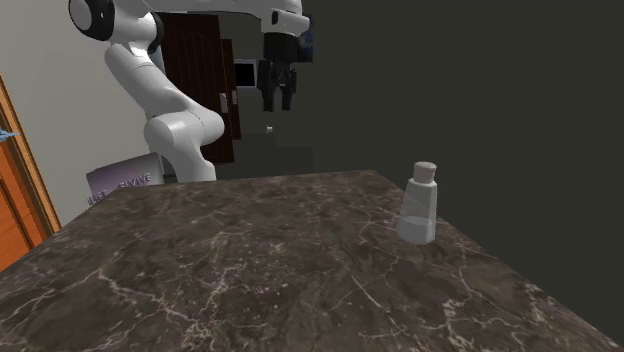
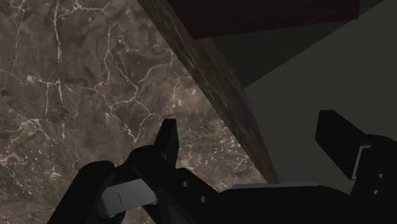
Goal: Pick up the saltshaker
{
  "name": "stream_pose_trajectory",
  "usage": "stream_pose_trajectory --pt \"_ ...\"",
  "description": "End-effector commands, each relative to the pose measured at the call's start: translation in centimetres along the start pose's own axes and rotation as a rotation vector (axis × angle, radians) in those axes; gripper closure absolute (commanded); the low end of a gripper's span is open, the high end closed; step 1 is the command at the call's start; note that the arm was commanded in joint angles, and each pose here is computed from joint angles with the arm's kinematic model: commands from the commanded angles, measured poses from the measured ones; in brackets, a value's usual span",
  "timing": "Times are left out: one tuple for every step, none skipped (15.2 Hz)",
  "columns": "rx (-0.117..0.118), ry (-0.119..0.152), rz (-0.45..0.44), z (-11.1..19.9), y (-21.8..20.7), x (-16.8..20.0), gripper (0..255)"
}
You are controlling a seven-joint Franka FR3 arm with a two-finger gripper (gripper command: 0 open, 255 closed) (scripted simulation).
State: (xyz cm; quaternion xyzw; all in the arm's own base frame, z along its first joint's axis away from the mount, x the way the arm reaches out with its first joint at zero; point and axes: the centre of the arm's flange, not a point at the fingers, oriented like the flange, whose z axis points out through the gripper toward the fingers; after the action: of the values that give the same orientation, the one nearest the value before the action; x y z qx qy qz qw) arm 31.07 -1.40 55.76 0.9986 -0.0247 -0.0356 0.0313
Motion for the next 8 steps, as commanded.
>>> stream_pose_trajectory --pt "0.000 0.000 0.000 0.0 0.0 0.0 0" --pt "0.005 0.003 -0.002 0.0 0.8 1.0 0" --pt "0.009 0.006 -0.004 0.1 1.6 2.1 0" --pt "0.014 0.009 -0.007 0.1 2.5 3.1 0" --pt "0.019 0.011 -0.009 0.1 3.3 4.2 0" --pt "0.023 0.014 -0.011 0.2 4.1 5.2 0" --pt "0.028 0.017 -0.013 0.2 4.9 6.3 0" --pt "0.033 0.020 -0.016 0.3 5.7 7.3 0"
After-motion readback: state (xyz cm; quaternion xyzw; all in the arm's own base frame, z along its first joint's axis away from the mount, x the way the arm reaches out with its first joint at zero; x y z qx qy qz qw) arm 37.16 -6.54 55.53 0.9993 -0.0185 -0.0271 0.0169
